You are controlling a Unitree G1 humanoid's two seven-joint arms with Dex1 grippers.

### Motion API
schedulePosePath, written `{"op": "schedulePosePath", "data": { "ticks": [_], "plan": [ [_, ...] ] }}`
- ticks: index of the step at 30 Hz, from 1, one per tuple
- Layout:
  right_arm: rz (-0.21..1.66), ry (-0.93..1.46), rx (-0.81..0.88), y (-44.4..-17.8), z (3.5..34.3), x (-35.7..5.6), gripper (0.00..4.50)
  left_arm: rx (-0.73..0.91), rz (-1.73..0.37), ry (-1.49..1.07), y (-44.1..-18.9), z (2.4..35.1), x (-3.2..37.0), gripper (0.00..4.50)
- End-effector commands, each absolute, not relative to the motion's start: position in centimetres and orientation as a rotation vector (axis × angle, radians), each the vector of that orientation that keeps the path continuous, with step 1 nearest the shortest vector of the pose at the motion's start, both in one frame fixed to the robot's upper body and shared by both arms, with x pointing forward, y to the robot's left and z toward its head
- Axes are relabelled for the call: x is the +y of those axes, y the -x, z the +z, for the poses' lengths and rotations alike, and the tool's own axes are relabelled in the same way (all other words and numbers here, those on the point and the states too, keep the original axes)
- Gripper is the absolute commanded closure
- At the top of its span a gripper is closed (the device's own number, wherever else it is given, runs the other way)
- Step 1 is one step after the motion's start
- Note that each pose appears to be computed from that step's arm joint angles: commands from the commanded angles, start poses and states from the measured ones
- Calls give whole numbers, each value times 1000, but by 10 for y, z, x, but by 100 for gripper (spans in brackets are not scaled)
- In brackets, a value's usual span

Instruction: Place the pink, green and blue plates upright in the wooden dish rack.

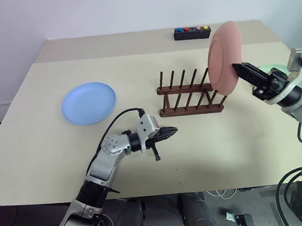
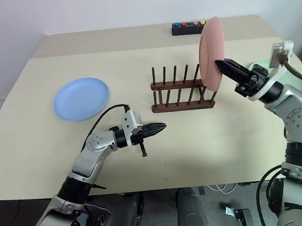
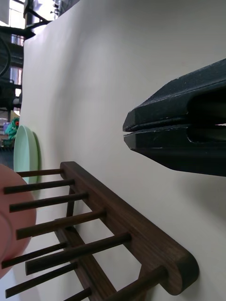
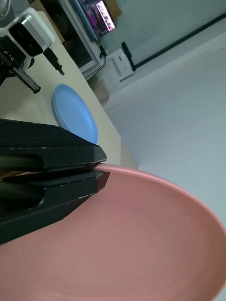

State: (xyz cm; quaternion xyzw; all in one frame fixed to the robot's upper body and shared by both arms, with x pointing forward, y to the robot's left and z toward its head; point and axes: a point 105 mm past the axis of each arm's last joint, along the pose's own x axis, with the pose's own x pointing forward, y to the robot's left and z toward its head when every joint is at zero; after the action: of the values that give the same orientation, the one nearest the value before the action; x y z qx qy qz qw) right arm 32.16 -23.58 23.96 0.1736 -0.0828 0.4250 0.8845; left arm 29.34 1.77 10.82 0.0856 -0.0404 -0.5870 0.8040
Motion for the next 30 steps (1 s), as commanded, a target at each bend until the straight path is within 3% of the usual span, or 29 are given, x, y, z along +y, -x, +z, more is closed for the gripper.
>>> {"op": "schedulePosePath", "data": {
  "ticks": [1,3,6,13,24,30],
  "plan": [
    [861,-365,-188,-322,246,-242,445,-135,-1275,-187,-290,119,14,450],
    [860,-369,-187,-322,246,-242,445,-135,-1274,-187,-290,119,14,450],
    [853,-374,-184,-322,246,-243,352,-133,-1273,-184,-290,119,14,450],
    [803,-348,-195,-320,244,-250,7,-132,-1272,-184,-290,119,14,450],
    [458,-141,-254,-306,252,-319,7,-129,-1268,-180,-288,118,14,450],
    [211,203,-19,-318,206,-358,2,-127,-1276,-177,-289,118,12,450]
  ]
}}
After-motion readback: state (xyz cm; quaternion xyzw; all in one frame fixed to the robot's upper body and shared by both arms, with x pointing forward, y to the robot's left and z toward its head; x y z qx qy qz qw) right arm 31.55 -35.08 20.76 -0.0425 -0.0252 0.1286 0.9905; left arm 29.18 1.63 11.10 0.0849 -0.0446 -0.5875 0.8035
